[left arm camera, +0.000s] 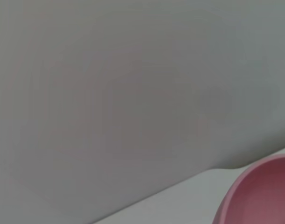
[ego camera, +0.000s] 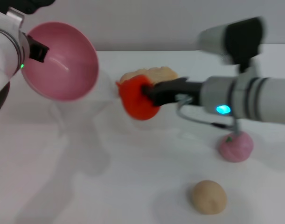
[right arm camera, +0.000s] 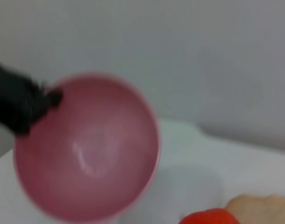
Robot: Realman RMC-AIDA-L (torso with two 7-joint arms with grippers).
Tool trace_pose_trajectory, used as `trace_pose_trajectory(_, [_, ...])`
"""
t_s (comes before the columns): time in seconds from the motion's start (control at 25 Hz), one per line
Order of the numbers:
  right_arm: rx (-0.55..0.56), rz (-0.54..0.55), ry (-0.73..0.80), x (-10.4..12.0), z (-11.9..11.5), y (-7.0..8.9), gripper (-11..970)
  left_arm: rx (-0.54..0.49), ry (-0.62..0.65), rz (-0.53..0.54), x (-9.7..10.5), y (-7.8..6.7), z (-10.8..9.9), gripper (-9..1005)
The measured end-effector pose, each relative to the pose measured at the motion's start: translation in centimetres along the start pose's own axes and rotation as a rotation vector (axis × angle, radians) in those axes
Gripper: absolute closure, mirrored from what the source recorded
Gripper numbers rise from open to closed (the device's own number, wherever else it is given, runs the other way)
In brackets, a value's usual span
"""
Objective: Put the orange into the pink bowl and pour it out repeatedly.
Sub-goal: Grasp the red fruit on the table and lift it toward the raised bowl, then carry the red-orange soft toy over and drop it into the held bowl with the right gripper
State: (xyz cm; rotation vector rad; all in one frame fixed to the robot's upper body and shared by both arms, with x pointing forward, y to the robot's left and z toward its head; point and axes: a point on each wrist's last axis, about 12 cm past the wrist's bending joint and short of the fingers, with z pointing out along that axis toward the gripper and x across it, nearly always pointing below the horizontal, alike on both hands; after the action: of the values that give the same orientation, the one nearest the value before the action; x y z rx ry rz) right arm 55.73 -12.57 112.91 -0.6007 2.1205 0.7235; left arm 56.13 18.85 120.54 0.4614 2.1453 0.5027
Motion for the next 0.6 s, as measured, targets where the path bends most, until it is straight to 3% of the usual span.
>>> trace_pose_trajectory(0.24, [0.101, -0.072, -0.094, -2.1, -6.4, 1.0, 906, 0.076, -0.004, 0.009, 0.0, -1.7, 0.0, 949])
trace_pose_trajectory(0.44, [0.101, -0.107, -0.119, -2.9, -8.1, 2.1, 898, 0.149, -0.012, 0.030, -0.2, -3.4, -0.1, 949])
trace_pose_trajectory(0.6, [0.083, -0.129, -0.112, -3.2, -7.8, 2.8, 893, 0.215, -0.023, 0.045, -0.5, -4.9, -0.1, 949])
